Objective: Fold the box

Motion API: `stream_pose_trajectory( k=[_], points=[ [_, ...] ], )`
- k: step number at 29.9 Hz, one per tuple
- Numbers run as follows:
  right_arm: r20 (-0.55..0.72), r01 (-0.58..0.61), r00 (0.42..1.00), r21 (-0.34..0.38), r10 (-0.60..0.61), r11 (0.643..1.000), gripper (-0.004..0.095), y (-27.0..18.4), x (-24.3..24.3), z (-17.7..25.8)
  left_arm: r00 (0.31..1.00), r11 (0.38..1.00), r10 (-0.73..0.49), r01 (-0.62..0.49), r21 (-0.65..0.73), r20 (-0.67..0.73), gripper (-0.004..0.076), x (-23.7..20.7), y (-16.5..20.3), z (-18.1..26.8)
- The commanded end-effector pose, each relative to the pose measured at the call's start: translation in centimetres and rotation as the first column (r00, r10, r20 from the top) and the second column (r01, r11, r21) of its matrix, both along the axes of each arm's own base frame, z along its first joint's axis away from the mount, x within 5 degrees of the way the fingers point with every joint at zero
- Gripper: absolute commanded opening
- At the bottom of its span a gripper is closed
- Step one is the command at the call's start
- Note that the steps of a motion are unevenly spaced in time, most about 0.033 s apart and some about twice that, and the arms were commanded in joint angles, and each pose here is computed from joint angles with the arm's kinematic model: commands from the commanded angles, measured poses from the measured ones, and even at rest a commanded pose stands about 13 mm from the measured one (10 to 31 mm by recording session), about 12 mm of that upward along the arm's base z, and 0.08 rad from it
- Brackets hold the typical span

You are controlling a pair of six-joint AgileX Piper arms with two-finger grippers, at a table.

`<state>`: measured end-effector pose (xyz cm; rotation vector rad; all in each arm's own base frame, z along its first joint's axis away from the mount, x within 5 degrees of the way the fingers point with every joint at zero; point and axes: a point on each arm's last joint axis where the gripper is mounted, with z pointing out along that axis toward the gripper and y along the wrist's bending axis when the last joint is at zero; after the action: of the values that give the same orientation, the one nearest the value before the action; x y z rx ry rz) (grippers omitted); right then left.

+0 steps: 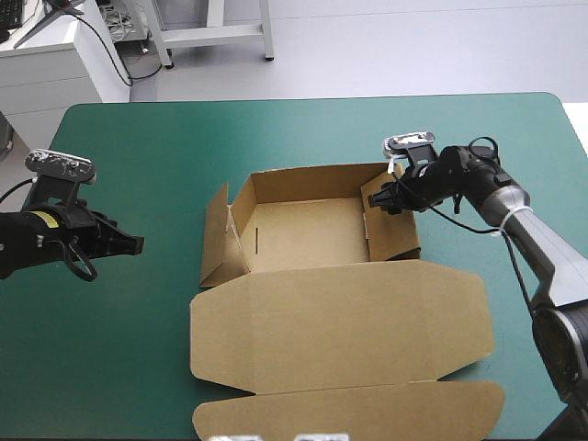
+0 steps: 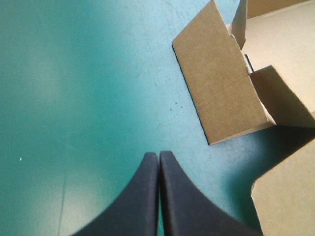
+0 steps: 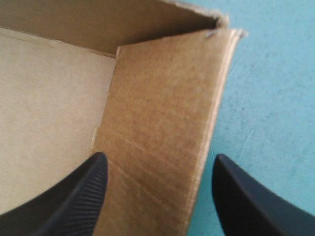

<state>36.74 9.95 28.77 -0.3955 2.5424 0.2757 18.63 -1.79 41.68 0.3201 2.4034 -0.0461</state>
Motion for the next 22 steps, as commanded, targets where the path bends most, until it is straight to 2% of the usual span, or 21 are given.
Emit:
stream_pose_trajectory(
  k=[1, 4, 7, 10, 13, 22],
  points=[
    [0.086, -0.026, 0.996, 0.022, 0.024, 0.999, 0.0722, 0.0, -0.6, 5.1, 0.998, 1.0, 0.004, -0.002, -0.022, 0.066, -0.0009, -0.5, -0.1, 1.2],
    [0.083, -0.055, 0.995, 0.015, 0.054, 0.998, 0.0721, 0.0, -1.0, 7.2, 0.998, 1.0, 0.002, -0.001, -0.017, 0.062, -0.0009, -0.5, 0.0, 1.2],
    [0.131, -0.061, 0.99, 0.003, 0.06, 0.998, 0.0717, -0.2, -1.8, 9.5, 0.998, 1.0, 0.003, -0.001, -0.017, 0.065, -0.0009, -0.5, 0.0, 1.2],
    [0.183, -0.05, 0.982, -0.029, 0.054, 0.998, 0.0717, -0.8, -2.9, 11.9, 0.998, 1.0, 0.003, -0.002, -0.017, 0.066, -0.0009, -0.5, 0.0, 1.2],
    [0.181, -0.031, 0.983, -0.073, 0.044, 0.997, 0.0717, -1.6, -4.5, 13.7, 0.998, 1.0, 0.002, 0.0, -0.016, 0.066, -0.0009, -0.5, 0.0, 1.2],
    [0.073, -0.036, 0.996, -0.089, 0.043, 0.995, 0.0717, -1.8, -5.3, 13.1, 0.998, 1.0, 0.002, 0.0, -0.016, 0.066, -0.0009, -0.5, 0.0, 1.2]
  ],
)
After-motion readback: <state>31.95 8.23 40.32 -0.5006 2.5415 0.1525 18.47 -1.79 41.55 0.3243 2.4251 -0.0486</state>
